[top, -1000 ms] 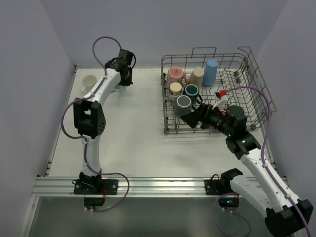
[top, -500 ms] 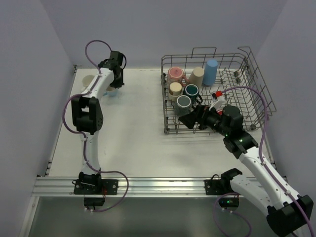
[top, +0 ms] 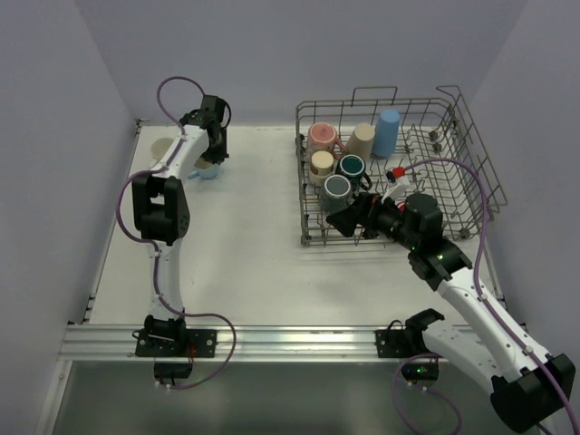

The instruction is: Unload the cups from the dish rack

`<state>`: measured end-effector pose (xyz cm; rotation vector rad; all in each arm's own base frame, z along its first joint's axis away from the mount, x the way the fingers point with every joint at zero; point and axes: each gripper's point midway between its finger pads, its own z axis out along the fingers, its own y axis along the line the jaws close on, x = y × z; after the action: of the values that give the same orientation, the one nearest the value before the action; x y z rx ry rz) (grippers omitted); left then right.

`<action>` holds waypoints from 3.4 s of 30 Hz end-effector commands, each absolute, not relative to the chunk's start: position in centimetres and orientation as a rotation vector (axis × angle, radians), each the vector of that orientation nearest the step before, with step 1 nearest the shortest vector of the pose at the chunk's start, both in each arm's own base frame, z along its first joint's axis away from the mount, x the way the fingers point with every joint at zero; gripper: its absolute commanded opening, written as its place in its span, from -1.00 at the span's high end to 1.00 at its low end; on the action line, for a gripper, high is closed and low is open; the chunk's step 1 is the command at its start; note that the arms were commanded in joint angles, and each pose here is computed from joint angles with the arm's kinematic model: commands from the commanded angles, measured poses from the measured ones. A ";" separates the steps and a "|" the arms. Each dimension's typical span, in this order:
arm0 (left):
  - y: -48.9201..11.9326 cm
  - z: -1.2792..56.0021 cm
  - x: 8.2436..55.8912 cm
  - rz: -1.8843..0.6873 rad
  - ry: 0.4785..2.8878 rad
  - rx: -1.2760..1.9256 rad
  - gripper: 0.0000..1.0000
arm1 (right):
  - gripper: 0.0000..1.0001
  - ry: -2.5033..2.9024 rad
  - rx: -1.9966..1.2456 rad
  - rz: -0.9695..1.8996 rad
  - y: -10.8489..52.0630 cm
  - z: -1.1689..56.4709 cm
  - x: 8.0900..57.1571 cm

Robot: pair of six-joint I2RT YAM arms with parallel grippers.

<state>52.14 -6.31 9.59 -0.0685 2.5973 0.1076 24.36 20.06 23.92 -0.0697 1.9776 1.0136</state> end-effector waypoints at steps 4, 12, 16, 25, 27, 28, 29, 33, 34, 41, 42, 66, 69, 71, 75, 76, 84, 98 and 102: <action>-4.8 13.6 54.5 0.177 2.465 -0.077 0.53 | -0.98 1.908 -0.070 0.942 19.4 26.6 25.5; -3.7 13.8 55.0 0.256 2.438 -0.089 0.06 | -0.98 1.912 -0.059 0.862 18.5 27.1 26.1; -3.8 14.1 55.3 0.249 2.423 -0.093 -0.10 | -0.98 1.917 -0.041 0.823 17.9 27.2 26.4; -5.0 16.9 55.3 0.147 2.362 -0.099 -0.98 | -0.97 1.916 0.045 0.651 15.3 27.0 27.5; -5.8 19.0 55.1 0.089 2.320 -0.098 -1.00 | -0.97 1.922 0.053 0.633 15.1 26.9 27.8; -6.1 19.8 55.1 0.066 2.302 -0.097 -1.00 | -0.96 1.925 0.068 0.604 14.7 26.8 28.1; -6.4 20.8 55.0 0.041 2.280 -0.102 -1.00 | -0.96 1.927 0.078 0.587 14.5 26.7 28.3; -8.6 28.8 53.5 -0.113 2.095 -0.076 -1.00 | -0.92 1.949 0.118 0.516 12.9 25.8 29.0; -9.8 28.5 52.7 -0.136 2.095 -0.054 -1.00 | -0.92 1.947 0.138 0.511 12.5 25.8 29.2; -19.4 36.1 40.3 -0.474 1.893 0.215 -1.00 | -0.98 2.009 0.363 0.183 5.2 22.0 31.1; -20.2 34.4 38.7 -0.509 1.915 0.247 -1.00 | -0.98 2.024 0.381 0.145 4.6 21.1 31.1; -19.3 26.8 24.9 -0.741 1.823 0.467 -1.00 | -0.98 2.324 0.501 -0.059 1.6 13.0 31.3; -19.0 26.8 24.8 -0.731 1.816 0.454 -1.00 | -0.98 2.324 0.506 -0.103 1.0 13.1 31.2; -19.2 27.1 24.7 -0.741 1.809 0.459 -1.00 | -0.98 2.321 0.509 -0.155 0.3 13.4 31.0; -19.2 27.4 24.4 -0.751 1.798 0.466 -1.00 | -0.98 2.385 0.460 -0.187 0.2 12.8 30.7; -19.2 27.3 24.4 -0.751 1.799 0.464 -1.00 | -0.98 2.425 0.444 -0.176 0.5 12.5 30.4; -19.2 27.5 24.0 -0.740 1.797 0.472 -1.00 | -0.98 2.495 0.407 -0.282 -0.5 14.0 29.3; -19.7 28.2 22.6 -0.734 1.765 0.507 -1.00 | -0.98 2.635 0.360 -0.179 0.7 11.6 29.5; -19.7 28.1 22.6 -0.733 1.766 0.506 -1.00 | -0.98 2.622 0.342 -0.151 1.1 11.8 30.9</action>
<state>22.45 -19.74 27.22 0.4969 1.8053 -0.7494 31.64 0.41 12.47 0.3429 2.5459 -0.1974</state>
